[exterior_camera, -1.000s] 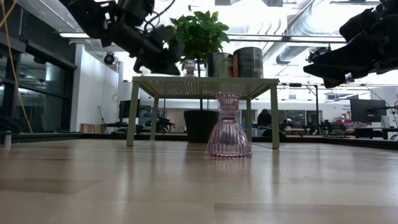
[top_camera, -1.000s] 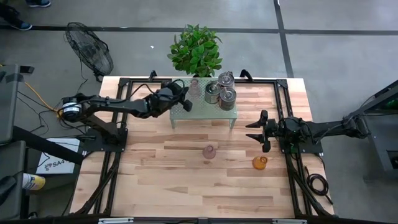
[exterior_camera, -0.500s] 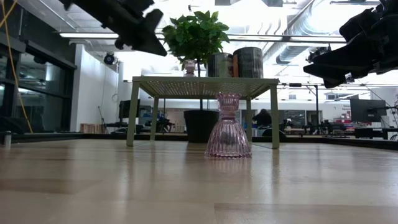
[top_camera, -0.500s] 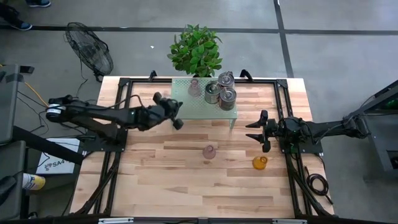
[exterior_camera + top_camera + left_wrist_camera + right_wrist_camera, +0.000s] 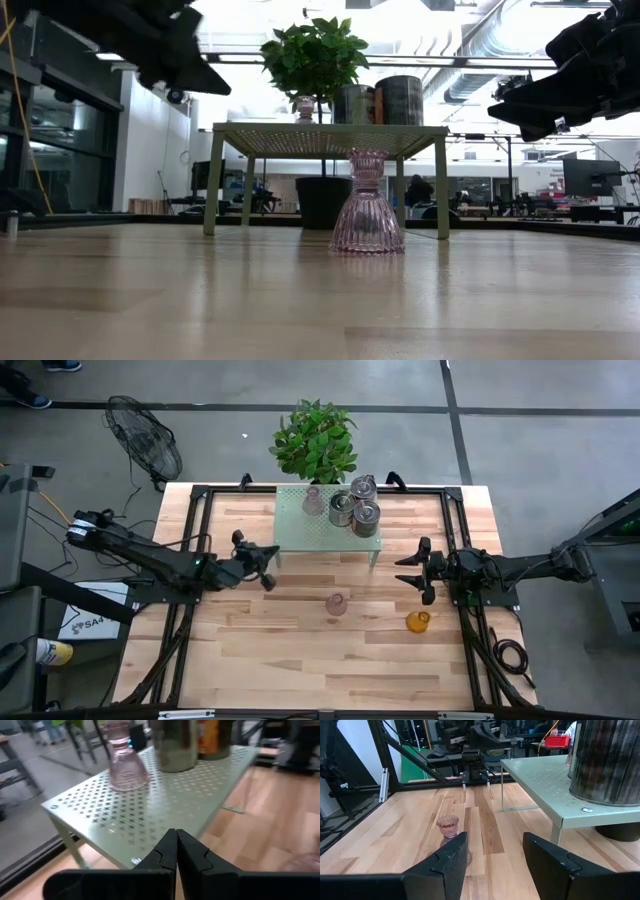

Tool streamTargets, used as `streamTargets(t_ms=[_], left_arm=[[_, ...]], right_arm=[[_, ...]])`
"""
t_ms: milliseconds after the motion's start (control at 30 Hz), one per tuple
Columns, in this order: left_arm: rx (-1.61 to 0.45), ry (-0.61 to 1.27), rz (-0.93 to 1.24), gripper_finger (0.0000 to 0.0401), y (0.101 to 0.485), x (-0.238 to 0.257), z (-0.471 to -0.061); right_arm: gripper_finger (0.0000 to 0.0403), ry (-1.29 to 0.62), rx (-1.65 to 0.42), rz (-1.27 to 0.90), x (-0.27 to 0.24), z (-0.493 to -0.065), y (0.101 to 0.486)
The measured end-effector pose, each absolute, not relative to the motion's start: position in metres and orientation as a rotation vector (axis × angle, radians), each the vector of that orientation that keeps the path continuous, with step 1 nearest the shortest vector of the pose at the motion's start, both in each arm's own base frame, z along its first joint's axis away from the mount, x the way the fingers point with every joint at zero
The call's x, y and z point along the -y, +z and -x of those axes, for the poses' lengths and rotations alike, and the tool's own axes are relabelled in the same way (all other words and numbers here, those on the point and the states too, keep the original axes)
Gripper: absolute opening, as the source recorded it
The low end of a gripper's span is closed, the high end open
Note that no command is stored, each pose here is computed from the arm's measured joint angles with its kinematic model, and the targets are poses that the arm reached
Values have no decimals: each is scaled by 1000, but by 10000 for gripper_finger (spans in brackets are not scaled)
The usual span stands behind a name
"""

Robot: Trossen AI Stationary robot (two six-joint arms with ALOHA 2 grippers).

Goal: Pick & Place candle stick holders
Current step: Put the yellow glass candle holder on the shelf

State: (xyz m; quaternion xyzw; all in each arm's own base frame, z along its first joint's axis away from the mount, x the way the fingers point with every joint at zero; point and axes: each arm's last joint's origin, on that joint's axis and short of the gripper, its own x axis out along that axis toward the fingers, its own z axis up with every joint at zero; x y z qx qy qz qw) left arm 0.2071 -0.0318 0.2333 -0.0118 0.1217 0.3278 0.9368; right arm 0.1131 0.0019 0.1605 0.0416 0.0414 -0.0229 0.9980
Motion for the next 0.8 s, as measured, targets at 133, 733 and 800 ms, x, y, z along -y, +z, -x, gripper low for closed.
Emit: streamTargets(t_ms=[133, 733, 800], left_arm=[[-201, 603, 21, 0, 227, 39, -193], [82, 67, -30, 0, 193, 45, -157], [81, 31, -38, 0, 192, 46, -157]], right_arm=[[185, -46, -83, -83, -2, -113, 160], [185, 41, -11, -409, -4, -113, 169], [185, 62, 22, -461, -5, -113, 172]])
